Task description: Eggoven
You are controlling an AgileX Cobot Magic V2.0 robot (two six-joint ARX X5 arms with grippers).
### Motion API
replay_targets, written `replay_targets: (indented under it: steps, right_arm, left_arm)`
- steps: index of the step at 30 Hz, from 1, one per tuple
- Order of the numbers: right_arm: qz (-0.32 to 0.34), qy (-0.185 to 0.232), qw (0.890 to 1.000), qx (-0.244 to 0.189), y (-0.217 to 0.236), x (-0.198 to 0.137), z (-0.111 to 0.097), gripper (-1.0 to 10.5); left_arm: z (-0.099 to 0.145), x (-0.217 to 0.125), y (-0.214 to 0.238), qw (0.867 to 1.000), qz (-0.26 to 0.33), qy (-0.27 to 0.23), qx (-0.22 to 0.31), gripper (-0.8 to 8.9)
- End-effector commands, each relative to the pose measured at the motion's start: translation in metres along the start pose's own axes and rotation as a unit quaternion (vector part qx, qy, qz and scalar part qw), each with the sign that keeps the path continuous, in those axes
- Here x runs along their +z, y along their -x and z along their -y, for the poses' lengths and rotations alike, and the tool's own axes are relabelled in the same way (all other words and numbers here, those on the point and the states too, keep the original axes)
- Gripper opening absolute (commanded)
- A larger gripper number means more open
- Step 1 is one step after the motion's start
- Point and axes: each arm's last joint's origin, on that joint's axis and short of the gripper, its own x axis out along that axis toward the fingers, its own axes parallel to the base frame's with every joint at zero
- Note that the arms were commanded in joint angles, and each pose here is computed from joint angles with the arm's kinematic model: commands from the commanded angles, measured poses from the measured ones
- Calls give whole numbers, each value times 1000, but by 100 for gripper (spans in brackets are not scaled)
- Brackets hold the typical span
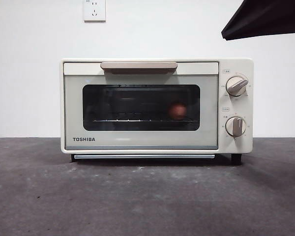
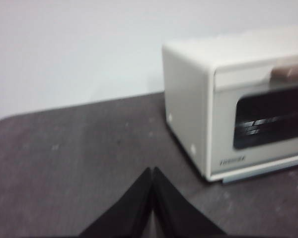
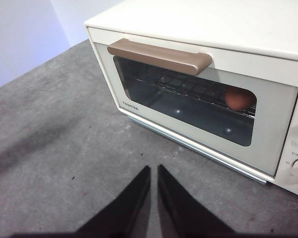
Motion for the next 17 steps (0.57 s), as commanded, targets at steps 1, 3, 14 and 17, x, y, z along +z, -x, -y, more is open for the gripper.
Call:
replay_targets:
  steps: [1, 3, 14, 17]
  right_arm:
    - [5, 7, 1000, 4, 0, 2, -2, 5]
    - [5, 6, 1000, 4, 0, 2, -2, 5]
    - [6, 7, 1000, 4, 0, 2, -2, 5]
    - [6, 7, 1000, 4, 0, 2, -2, 5]
  left_arm:
    - [0, -14, 0, 1000, 3, 1, 12, 8]
    - [0, -23, -1, 1000, -4, 2, 15, 8]
    - [1, -57, -6, 996, -76, 34, 13, 8]
    - [1, -57, -6, 997, -75, 32, 13, 8]
